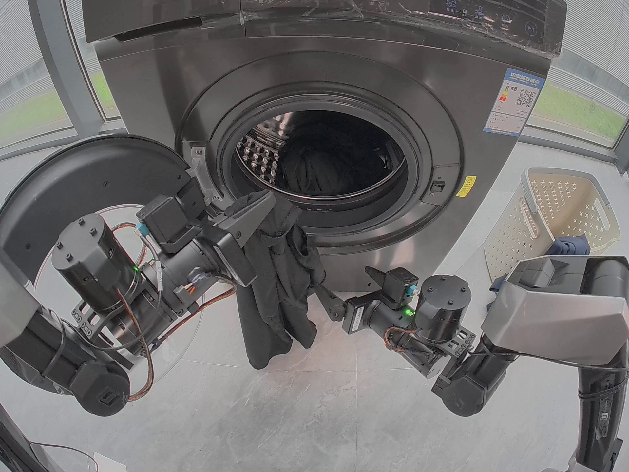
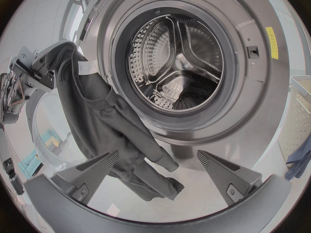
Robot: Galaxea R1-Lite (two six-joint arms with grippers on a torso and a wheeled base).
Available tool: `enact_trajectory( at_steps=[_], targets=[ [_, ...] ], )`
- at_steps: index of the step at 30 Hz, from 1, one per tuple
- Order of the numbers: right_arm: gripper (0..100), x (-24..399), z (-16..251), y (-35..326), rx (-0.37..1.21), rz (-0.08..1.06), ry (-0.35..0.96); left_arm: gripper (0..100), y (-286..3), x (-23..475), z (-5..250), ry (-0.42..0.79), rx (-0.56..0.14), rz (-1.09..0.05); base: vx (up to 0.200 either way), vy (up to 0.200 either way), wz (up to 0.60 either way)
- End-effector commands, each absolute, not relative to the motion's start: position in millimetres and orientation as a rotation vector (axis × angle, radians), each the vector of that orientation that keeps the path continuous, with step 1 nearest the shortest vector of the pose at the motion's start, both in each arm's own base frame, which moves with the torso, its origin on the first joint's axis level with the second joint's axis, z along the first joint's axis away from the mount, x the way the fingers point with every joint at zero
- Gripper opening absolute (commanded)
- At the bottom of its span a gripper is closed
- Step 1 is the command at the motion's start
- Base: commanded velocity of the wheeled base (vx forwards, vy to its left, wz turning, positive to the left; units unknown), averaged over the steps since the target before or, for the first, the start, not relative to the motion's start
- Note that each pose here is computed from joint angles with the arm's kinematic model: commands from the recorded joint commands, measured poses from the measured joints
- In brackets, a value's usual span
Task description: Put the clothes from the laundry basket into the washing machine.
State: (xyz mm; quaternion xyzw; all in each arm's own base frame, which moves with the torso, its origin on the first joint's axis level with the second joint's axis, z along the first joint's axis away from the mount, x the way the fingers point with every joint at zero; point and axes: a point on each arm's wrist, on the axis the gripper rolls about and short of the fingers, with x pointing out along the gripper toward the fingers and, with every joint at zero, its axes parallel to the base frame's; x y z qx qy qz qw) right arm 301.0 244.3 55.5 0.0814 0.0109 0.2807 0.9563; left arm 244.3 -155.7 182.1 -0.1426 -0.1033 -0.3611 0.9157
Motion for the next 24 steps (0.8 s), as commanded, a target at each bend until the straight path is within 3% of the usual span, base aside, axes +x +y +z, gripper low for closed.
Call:
enact_trajectory(
  at_steps=[1, 24],
  targets=[
    [100, 308, 53, 253, 0.17, 0.579, 0.0, 0, -156, 244, 182, -0.211, -0.293, -0.743, 0.0, 0.0, 0.0],
    [100, 327, 96, 260, 0.227, 0.574, -0.159, 0, -156, 243, 179, -0.199, -0.289, -0.75, 0.0, 0.0, 0.0]
  ],
)
